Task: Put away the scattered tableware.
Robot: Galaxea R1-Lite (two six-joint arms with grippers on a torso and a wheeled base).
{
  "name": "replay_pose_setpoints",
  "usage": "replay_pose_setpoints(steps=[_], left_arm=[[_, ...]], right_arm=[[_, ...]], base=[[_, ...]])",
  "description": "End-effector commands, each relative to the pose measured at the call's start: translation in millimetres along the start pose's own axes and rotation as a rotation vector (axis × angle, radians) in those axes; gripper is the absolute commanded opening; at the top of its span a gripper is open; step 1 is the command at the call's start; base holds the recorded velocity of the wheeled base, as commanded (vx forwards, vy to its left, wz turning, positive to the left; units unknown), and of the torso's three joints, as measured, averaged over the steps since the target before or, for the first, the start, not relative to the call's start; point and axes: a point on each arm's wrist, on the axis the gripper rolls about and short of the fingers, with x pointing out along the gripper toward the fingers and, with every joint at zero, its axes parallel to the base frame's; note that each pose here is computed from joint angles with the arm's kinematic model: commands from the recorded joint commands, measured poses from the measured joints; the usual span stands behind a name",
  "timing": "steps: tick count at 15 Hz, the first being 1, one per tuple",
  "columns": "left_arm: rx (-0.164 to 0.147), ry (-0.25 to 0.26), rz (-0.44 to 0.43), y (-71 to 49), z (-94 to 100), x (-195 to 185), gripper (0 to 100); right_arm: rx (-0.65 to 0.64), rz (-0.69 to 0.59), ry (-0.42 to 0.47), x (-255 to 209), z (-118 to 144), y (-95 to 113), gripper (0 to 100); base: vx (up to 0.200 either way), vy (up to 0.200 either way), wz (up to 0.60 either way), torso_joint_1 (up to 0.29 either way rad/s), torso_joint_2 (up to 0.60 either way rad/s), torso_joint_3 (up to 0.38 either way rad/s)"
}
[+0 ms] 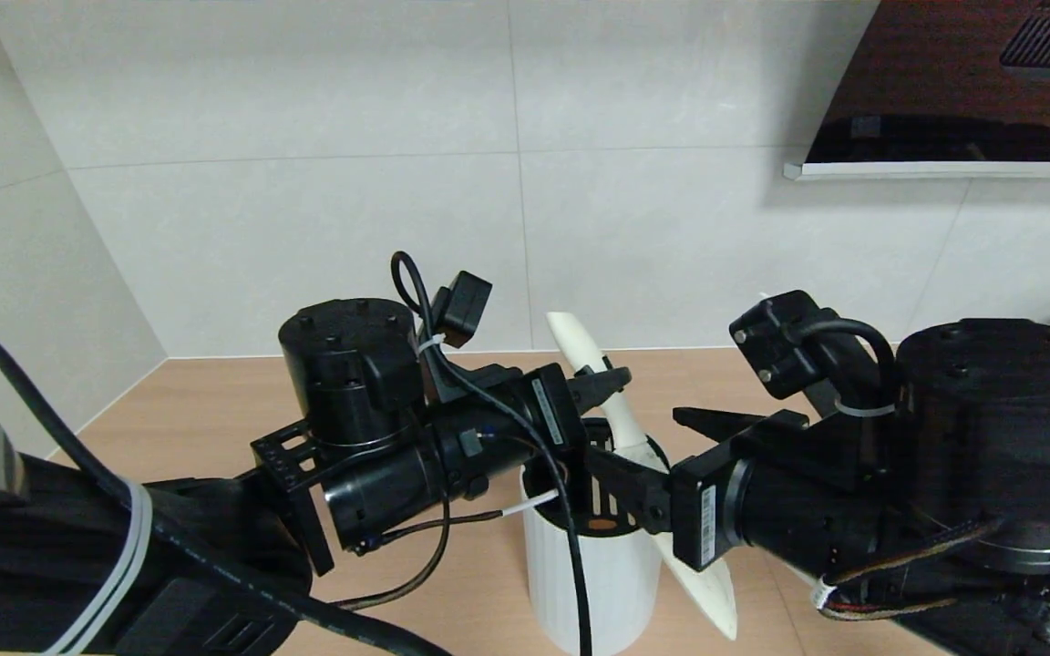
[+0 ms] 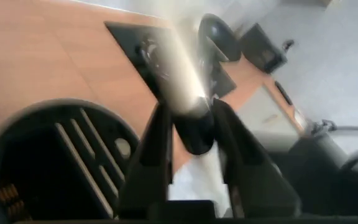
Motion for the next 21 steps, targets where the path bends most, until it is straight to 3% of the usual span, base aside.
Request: replay_pose_setpoints(steps=[1, 3, 6, 9, 10, 12, 13, 14, 15, 16, 18, 20, 21], left_arm=[[0.003, -0.013, -0.008, -2.9, 3.4, -3, 0], [0.004, -0.026, -0.003, -3.3, 5.2, -4, 0], [0.019, -0.114, -0.001, -9.0, 27.4, -20, 0], [0.053, -0.225, -0.036, -25.6, 56.0, -48, 0], [0.082, -0.271, -0.058, -35.2, 66.5, -59, 0], [0.138, -0.31, -0.056, -39.1, 74.9, -70, 0], [0.21, -0.336, -0.033, -37.6, 80.3, -76, 0], [0.245, -0.344, -0.019, -36.2, 81.9, -78, 0], [0.322, -0.349, 0.002, -34.4, 82.2, -81, 0], [0.37, -0.356, 0.012, -35.2, 82.7, -85, 0], [0.462, -0.344, 0.042, -31.5, 79.6, -86, 0], [0.579, -0.31, 0.079, -24.7, 71.5, -87, 0], [0.624, -0.296, 0.093, -22.4, 68.5, -88, 0]], right_arm=[[0.003, 0.004, -0.008, -3, 3, 0, 100], [0.013, -0.004, -0.044, -12, 11, -3, 100], [0.033, -0.053, -0.112, -27, 29, -21, 100], [0.002, -0.132, -0.144, -33, 38, -43, 100], [-0.001, -0.149, -0.152, -33, 40, -47, 100], [-0.003, -0.154, -0.151, -33, 40, -48, 100], [-0.007, -0.156, -0.15, -32, 40, -48, 100], [-0.007, -0.158, -0.148, -32, 39, -48, 100], [-0.007, -0.157, -0.147, -32, 39, -48, 100], [-0.008, -0.157, -0.144, -31, 38, -48, 100], [-0.009, -0.158, -0.141, -31, 38, -48, 100], [-0.012, -0.16, -0.133, -28, 37, -48, 100], [-0.012, -0.161, -0.13, -28, 36, -48, 100]], base=[[0.0, 0.0, 0.0, 0.0, 0.0, 0.0], [0.0, 0.0, 0.0, 0.0, 0.0, 0.0], [0.0, 0.0, 0.0, 0.0, 0.0, 0.0], [0.0, 0.0, 0.0, 0.0, 0.0, 0.0], [0.0, 0.0, 0.0, 0.0, 0.0, 0.0], [0.0, 0.0, 0.0, 0.0, 0.0, 0.0], [0.0, 0.0, 0.0, 0.0, 0.0, 0.0], [0.0, 0.0, 0.0, 0.0, 0.0, 0.0], [0.0, 0.0, 0.0, 0.0, 0.0, 0.0], [0.0, 0.0, 0.0, 0.0, 0.0, 0.0], [0.0, 0.0, 0.0, 0.0, 0.0, 0.0], [0.0, 0.0, 0.0, 0.0, 0.0, 0.0], [0.0, 0.0, 0.0, 0.0, 0.0, 0.0]])
